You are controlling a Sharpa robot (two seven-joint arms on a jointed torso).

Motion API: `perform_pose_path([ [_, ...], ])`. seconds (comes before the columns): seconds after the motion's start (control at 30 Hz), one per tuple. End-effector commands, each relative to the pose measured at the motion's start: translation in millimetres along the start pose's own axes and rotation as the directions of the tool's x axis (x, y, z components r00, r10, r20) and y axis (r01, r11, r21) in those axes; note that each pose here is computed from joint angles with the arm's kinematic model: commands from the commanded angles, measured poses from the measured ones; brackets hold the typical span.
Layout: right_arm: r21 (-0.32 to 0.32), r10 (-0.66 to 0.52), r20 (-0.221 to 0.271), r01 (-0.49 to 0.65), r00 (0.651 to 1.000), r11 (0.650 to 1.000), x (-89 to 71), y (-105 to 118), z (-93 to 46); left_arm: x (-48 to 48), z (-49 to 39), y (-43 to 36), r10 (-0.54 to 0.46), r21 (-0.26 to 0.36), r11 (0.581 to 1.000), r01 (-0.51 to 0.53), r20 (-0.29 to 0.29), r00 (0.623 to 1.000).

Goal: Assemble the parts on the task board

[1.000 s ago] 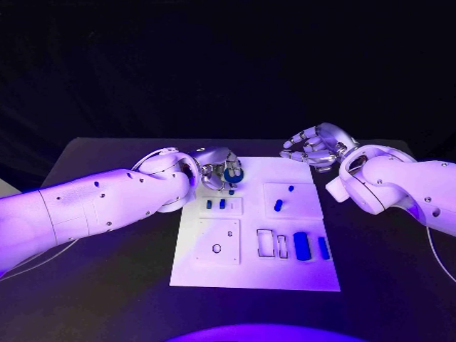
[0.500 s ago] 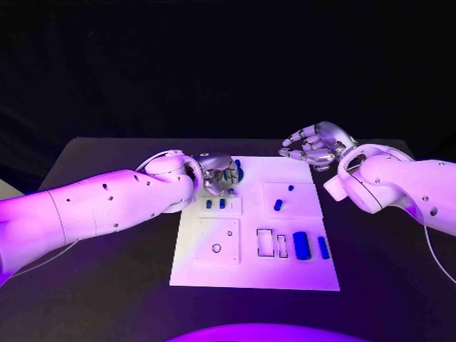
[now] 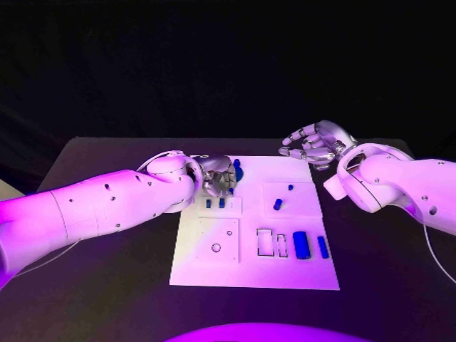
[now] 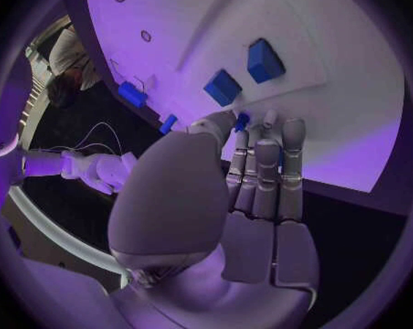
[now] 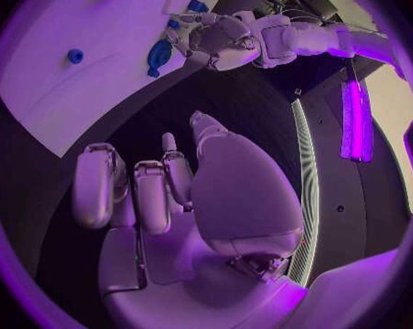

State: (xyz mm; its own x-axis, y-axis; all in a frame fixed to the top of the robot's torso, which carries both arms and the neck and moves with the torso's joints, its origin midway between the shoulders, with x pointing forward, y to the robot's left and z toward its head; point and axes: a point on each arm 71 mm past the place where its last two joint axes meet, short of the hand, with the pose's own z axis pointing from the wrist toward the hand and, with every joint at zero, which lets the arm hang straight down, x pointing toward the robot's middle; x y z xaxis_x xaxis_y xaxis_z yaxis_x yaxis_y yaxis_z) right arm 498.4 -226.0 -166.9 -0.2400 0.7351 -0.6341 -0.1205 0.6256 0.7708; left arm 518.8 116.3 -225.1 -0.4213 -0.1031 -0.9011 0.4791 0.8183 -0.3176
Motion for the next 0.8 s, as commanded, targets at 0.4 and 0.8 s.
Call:
perform_pose_path([
  [0.4,-0.018,-0.006,-0.005,0.006,1.000,1.000,1.3,1.8,0.1,2.3,2.3,-3.3,-0.007,0.004,1.000,0.007,-0.020,1.000],
  [0.8,-0.017,-0.006,-0.008,0.006,1.000,1.000,1.6,1.8,0.1,4.2,3.8,-4.3,-0.014,-0.002,1.000,0.014,-0.041,0.999],
])
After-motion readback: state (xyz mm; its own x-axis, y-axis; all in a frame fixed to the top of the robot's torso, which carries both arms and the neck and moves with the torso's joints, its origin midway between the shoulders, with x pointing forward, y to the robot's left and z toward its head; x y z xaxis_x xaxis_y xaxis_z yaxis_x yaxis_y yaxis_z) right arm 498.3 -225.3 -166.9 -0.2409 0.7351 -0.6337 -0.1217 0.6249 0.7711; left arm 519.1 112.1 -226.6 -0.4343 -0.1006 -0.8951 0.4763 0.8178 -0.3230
